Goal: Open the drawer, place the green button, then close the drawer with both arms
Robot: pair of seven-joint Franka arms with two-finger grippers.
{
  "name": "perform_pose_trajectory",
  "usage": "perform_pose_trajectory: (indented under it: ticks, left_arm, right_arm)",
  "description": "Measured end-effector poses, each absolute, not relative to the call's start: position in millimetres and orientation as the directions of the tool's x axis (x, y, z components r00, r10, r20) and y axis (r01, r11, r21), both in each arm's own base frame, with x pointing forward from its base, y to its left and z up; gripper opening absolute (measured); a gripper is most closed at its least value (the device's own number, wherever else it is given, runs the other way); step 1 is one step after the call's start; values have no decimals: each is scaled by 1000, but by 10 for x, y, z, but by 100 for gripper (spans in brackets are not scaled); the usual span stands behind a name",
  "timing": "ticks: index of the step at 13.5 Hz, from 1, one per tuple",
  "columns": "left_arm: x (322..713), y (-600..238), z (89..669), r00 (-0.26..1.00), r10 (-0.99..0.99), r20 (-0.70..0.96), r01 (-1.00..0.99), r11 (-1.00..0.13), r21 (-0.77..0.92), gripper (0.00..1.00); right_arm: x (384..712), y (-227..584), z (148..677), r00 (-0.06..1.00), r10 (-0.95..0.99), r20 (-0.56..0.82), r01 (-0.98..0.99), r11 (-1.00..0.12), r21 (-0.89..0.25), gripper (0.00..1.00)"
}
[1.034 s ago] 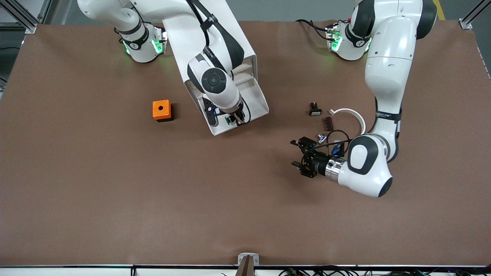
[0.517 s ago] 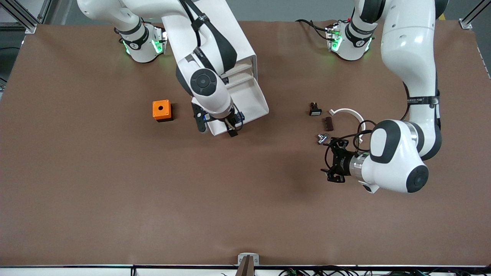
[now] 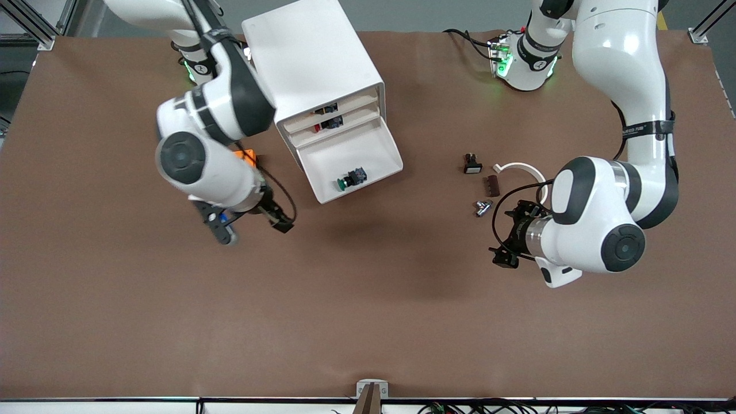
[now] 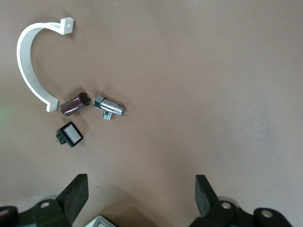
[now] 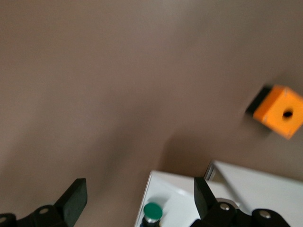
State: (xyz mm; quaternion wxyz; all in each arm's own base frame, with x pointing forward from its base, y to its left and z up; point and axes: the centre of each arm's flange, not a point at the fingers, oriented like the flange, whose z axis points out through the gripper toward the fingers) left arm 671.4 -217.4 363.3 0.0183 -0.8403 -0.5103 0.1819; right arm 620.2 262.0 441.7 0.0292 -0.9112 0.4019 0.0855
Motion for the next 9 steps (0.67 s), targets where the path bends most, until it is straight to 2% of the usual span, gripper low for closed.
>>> perform_pose_trajectory:
  ticks: [2, 5, 9]
  left_arm:
    - [6673, -2444, 3499, 498, 836, -230, 818, -541, -195, 100]
    - [6506, -3048, 3210, 659, 736, -155, 714, -677, -181, 100]
    - [6358, -3520, 2823, 795, 579, -180, 564, -815, -131, 100]
  right_arm:
    - [6338, 2028, 4541, 754, -626, -201, -639, -769, 1, 100]
    - [6405, 1255, 4710, 825, -516, -231, -535, -845, -25, 100]
    - [6328, 408, 5133, 911, -363, -197, -384, -920, -80, 100]
